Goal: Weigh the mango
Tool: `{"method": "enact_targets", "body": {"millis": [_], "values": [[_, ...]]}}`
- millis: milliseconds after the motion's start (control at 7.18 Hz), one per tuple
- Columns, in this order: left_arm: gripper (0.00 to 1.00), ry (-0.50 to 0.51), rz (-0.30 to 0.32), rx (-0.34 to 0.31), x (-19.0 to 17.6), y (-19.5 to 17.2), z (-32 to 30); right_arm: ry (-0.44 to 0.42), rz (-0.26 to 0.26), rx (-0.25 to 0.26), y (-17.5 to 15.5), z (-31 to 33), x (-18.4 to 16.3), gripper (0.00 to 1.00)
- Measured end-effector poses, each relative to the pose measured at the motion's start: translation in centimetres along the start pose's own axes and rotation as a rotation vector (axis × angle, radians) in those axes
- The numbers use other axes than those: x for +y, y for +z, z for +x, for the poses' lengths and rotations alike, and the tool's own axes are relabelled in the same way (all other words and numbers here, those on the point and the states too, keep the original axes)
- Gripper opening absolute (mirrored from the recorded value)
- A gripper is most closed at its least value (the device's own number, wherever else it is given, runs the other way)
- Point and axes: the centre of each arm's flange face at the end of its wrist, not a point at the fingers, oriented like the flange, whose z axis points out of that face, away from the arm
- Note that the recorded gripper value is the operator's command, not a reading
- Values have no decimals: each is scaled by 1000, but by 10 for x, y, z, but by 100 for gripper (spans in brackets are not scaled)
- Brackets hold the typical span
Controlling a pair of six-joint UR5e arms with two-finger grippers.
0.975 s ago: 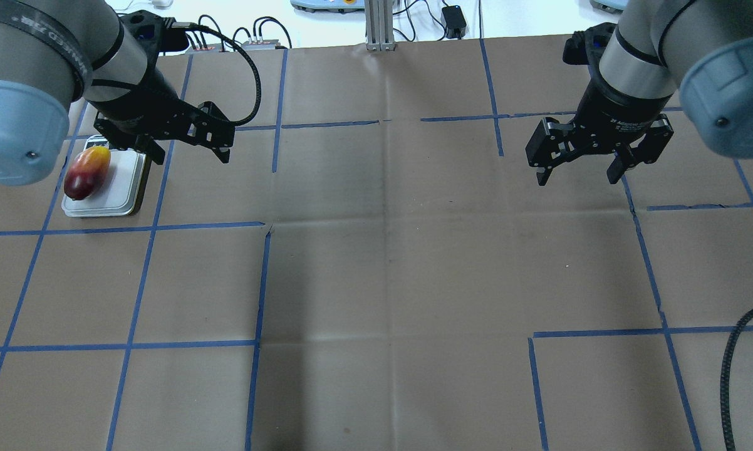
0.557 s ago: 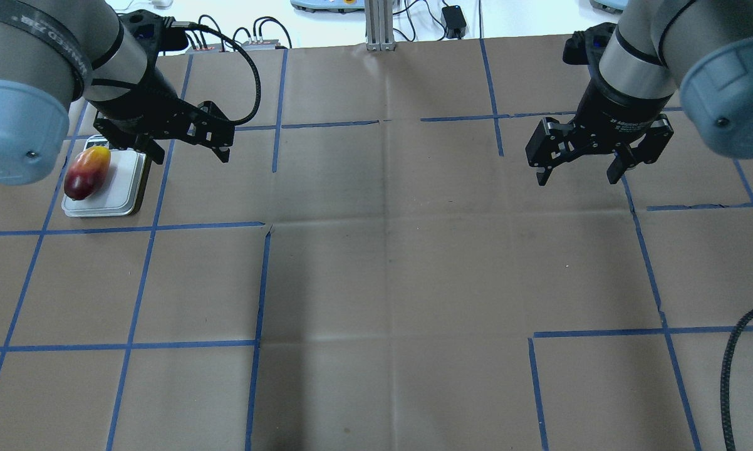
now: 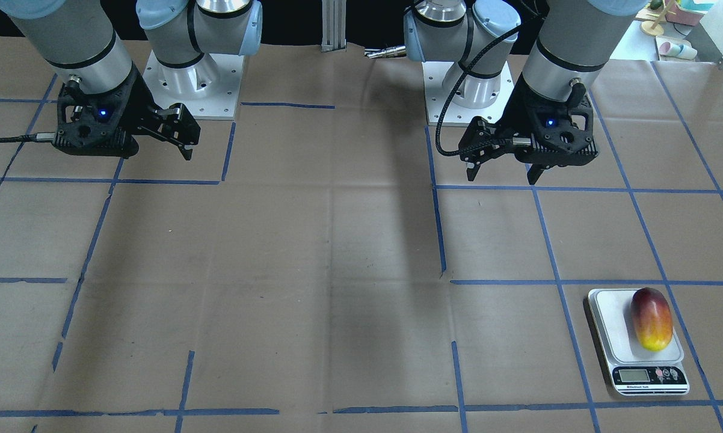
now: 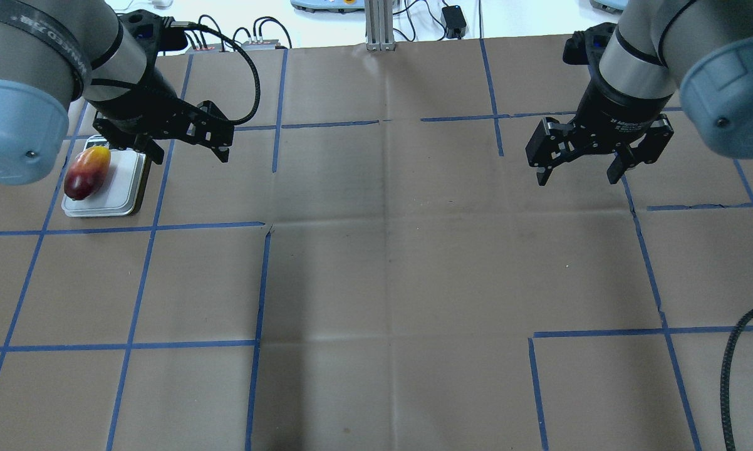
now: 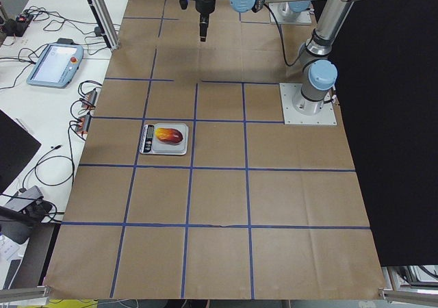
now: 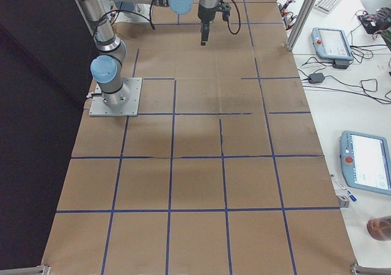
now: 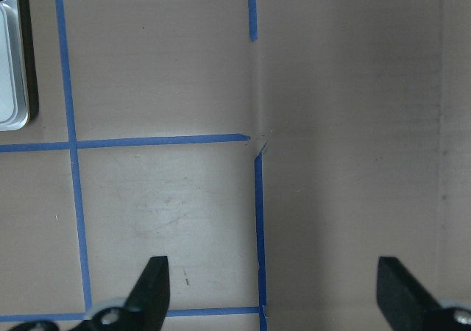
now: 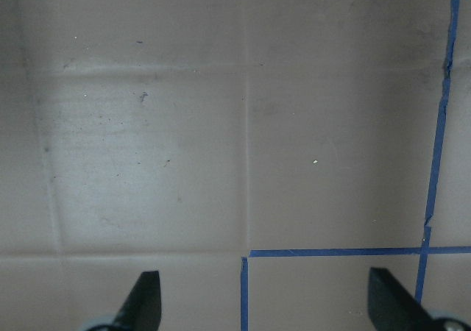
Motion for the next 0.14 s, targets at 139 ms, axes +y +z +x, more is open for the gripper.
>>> {"method": "enact_targets", "body": {"millis": [139], "values": [[100,-1,-1,0,0,0,0,0,0,0,0,0,0,100]]}}
